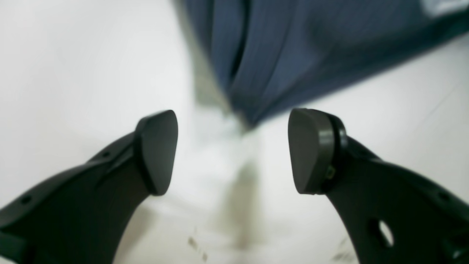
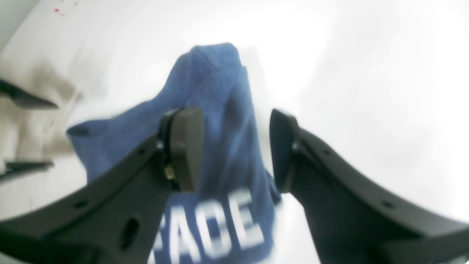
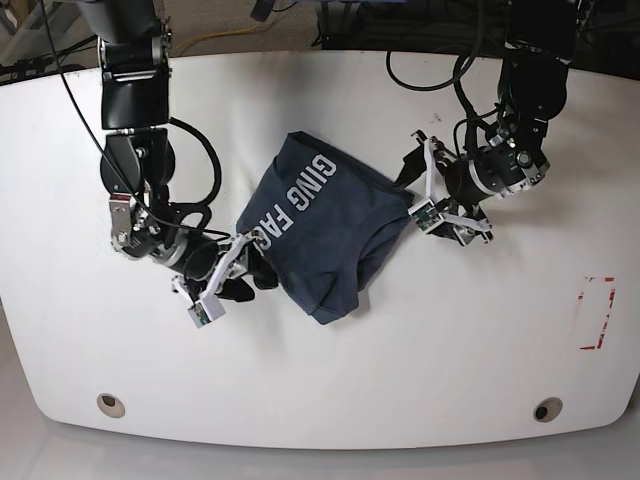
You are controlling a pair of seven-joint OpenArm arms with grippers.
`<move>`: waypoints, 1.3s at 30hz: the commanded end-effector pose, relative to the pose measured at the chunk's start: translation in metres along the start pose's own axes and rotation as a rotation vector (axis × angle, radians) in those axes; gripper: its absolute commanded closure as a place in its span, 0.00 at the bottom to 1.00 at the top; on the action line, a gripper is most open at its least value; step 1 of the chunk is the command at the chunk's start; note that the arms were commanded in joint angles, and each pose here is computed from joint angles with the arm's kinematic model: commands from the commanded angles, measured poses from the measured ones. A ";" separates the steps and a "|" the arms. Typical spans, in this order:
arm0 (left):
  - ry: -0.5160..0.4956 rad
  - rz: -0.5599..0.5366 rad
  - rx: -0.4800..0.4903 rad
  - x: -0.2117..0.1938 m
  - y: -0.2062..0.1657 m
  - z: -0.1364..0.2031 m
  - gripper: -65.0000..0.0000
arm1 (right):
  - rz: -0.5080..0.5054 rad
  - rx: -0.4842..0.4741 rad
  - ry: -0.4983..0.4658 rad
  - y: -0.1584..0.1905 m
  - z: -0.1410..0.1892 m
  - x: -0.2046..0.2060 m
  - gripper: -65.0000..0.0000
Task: Fold the T-shirt properly
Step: 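Grasp the shirt's opposite edges with both grippers, then fold the shirt edge with the right gripper over toward the left gripper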
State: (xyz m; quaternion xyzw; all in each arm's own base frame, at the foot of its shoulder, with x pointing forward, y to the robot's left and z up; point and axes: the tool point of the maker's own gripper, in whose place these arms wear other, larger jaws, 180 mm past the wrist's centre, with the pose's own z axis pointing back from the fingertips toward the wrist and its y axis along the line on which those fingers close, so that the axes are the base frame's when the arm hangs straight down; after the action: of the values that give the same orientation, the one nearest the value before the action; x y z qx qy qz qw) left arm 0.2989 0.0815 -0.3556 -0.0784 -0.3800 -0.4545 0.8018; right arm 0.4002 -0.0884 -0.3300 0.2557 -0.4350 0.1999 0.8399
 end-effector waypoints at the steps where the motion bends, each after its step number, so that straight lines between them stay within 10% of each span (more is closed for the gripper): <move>1: -0.065 -0.031 0.017 0.022 0.002 0.009 0.34 | 0.038 -0.037 -0.022 -0.016 0.016 0.010 0.59; 18: -0.180 0.097 -0.241 0.085 -0.096 -0.058 0.34 | -0.142 -0.082 0.038 -0.056 0.004 -0.057 0.60; 39: 0.126 -0.006 -0.108 -0.035 -0.002 -0.034 0.33 | -0.092 -0.061 0.071 -0.043 0.010 -0.071 0.60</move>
State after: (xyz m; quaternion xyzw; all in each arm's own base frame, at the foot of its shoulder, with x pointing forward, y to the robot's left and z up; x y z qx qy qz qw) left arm 0.2952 0.0674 -0.4112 -0.1249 -0.3040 -0.4729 0.8175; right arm 0.3708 -0.1398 -0.4169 0.2425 -0.3771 0.1374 0.8832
